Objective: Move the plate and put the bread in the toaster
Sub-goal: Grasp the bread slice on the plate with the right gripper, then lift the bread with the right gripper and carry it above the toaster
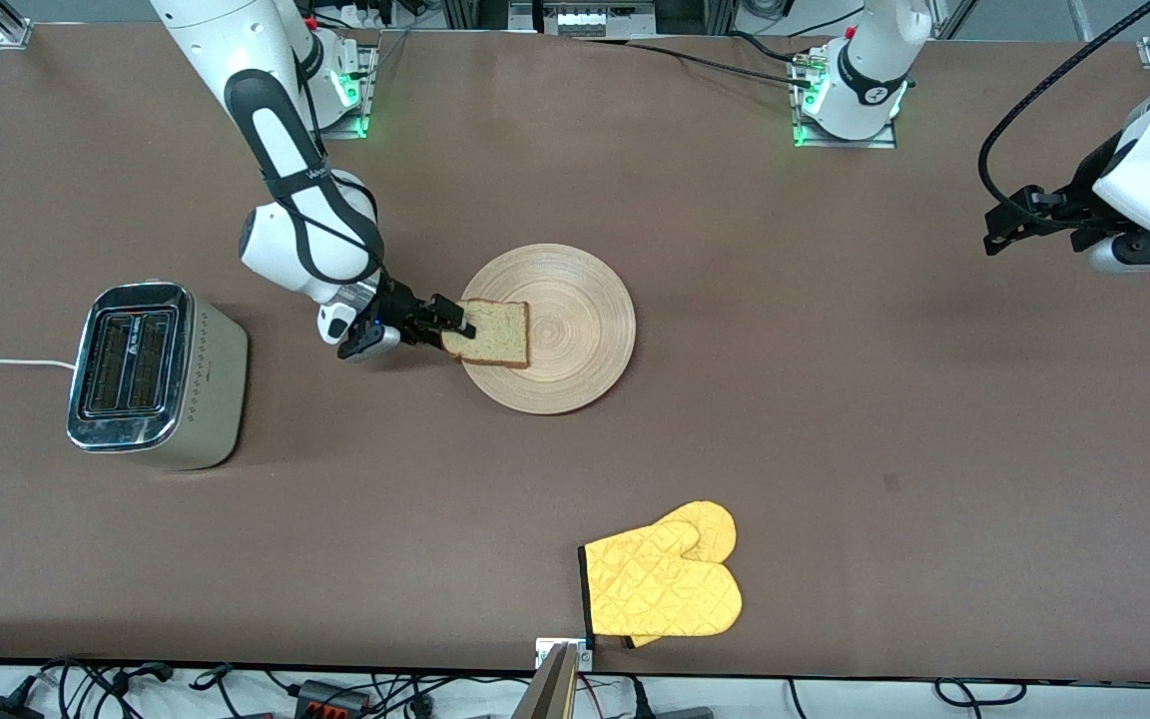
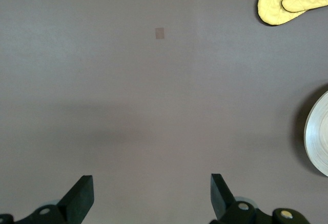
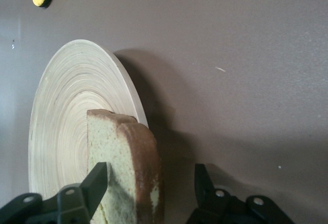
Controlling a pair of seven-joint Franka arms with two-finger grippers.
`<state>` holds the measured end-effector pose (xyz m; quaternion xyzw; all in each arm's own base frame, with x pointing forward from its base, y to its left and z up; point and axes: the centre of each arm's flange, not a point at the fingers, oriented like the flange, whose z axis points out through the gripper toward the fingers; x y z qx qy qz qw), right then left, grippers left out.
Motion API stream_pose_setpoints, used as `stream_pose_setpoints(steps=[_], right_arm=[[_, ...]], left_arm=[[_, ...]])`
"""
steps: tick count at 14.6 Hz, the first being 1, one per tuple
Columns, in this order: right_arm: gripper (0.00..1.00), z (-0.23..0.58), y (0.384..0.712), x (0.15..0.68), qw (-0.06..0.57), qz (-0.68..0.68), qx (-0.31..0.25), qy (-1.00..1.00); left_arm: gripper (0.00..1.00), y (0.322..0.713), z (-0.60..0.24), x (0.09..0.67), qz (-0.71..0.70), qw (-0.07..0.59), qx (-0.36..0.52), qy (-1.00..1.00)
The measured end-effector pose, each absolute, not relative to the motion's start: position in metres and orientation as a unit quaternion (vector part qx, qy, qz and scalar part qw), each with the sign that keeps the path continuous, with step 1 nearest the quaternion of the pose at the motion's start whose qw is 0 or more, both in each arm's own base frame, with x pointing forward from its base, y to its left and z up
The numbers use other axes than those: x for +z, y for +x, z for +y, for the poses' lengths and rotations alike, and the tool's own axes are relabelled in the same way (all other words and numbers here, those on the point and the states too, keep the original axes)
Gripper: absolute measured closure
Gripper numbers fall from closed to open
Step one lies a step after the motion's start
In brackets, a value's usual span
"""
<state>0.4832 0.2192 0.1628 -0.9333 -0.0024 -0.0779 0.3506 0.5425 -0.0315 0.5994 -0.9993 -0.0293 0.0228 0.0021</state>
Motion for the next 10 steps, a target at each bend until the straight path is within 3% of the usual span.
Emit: stream_pose_setpoints(steps=[10], right_arm=[[0.29,0.21,0.476,0.178,0.351,-0.002,-0.085,-0.932]], left_arm=[[0.0,0.542,-0.033,0.6,-0.028,0.002,0.023,-0.999]])
